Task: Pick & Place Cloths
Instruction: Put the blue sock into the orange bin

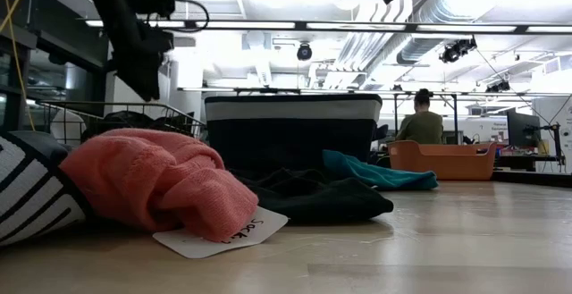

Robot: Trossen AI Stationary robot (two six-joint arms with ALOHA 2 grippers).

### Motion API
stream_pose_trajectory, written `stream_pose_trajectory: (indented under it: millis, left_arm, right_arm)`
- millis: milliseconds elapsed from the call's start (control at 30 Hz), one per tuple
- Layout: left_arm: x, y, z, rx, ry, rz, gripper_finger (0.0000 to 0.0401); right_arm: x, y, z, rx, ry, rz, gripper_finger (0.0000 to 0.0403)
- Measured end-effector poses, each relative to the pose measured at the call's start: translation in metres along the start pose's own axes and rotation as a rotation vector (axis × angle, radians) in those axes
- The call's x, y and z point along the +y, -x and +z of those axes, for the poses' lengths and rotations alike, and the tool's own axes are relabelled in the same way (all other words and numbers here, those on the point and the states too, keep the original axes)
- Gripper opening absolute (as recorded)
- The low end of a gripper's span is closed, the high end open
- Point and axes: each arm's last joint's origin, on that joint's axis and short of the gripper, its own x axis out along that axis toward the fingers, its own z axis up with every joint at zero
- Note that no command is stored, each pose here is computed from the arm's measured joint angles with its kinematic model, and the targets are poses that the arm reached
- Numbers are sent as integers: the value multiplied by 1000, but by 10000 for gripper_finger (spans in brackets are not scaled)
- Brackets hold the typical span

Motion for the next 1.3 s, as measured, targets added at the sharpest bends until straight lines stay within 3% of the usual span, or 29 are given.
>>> stream_pose_trajectory:
  millis: [133, 400, 867, 1000, 1300]
  left_arm:
    - [-1, 13, -2, -59, -3, -91, 168]
    - [-3, 34, -10, -145, -15, -133, 151]
    - [-54, 49, -16, -236, -179, -274, 145]
    - [-63, 52, -18, -262, -217, -292, 145]
    - [-67, 53, -18, -272, -224, -305, 145]
  right_arm:
    - [-1, 0, -10, 96, -32, -8, 245]
    - [8, 6, -43, 316, -48, -14, 245]
    - [29, 18, -136, 551, -69, -2, 245]
    - [29, 19, -157, 561, -54, 8, 245]
    - [23, 18, -194, 487, 136, 78, 245]
